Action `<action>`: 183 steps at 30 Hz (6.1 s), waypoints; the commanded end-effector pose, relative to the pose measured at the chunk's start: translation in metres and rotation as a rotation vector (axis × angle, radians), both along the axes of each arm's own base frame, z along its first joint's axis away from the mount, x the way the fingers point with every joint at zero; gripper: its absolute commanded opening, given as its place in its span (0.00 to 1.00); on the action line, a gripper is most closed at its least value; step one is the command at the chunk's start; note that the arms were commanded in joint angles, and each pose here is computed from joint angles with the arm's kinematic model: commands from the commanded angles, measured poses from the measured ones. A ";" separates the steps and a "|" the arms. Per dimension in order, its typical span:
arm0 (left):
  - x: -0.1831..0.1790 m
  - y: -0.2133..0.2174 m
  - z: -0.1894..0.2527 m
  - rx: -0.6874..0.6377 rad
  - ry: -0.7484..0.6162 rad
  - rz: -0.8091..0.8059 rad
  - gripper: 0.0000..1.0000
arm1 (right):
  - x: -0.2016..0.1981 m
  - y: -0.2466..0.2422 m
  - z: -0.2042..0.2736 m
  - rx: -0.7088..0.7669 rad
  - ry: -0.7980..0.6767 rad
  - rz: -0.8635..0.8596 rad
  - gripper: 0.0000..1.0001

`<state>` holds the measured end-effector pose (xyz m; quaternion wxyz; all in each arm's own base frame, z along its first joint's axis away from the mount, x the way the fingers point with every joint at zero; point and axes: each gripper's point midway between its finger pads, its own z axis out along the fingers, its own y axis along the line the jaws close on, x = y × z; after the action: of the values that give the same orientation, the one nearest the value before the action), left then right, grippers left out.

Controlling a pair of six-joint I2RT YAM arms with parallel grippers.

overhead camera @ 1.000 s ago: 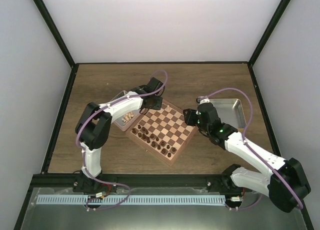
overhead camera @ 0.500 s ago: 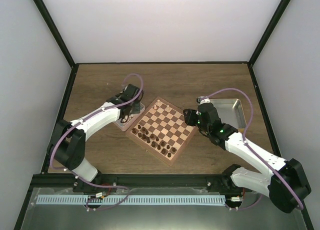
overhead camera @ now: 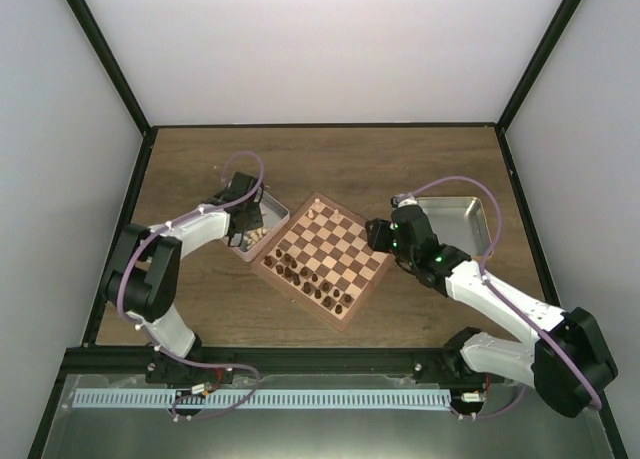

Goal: Set up the chess pieces on the board
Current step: Pick up the chess piece from the storage box, then place the chess piece on the chessboard.

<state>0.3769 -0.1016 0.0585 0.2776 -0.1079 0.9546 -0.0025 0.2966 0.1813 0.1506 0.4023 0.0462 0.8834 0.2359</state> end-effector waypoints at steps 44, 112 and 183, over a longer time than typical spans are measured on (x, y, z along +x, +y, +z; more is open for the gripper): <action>0.037 0.018 -0.005 -0.057 -0.051 0.019 0.07 | 0.002 0.006 0.021 0.060 -0.018 0.014 0.43; -0.154 -0.227 0.159 -0.812 -0.102 -1.126 0.05 | -0.066 0.088 0.047 0.034 -0.716 0.832 0.51; -0.081 -0.148 0.008 0.304 0.566 -0.836 0.18 | -0.020 -0.001 0.009 0.002 -0.332 0.138 0.09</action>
<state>0.2985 -0.2455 0.0693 0.0074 0.3140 0.9479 0.0531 0.2766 0.1792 0.1563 0.5178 -0.0528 0.8121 0.2640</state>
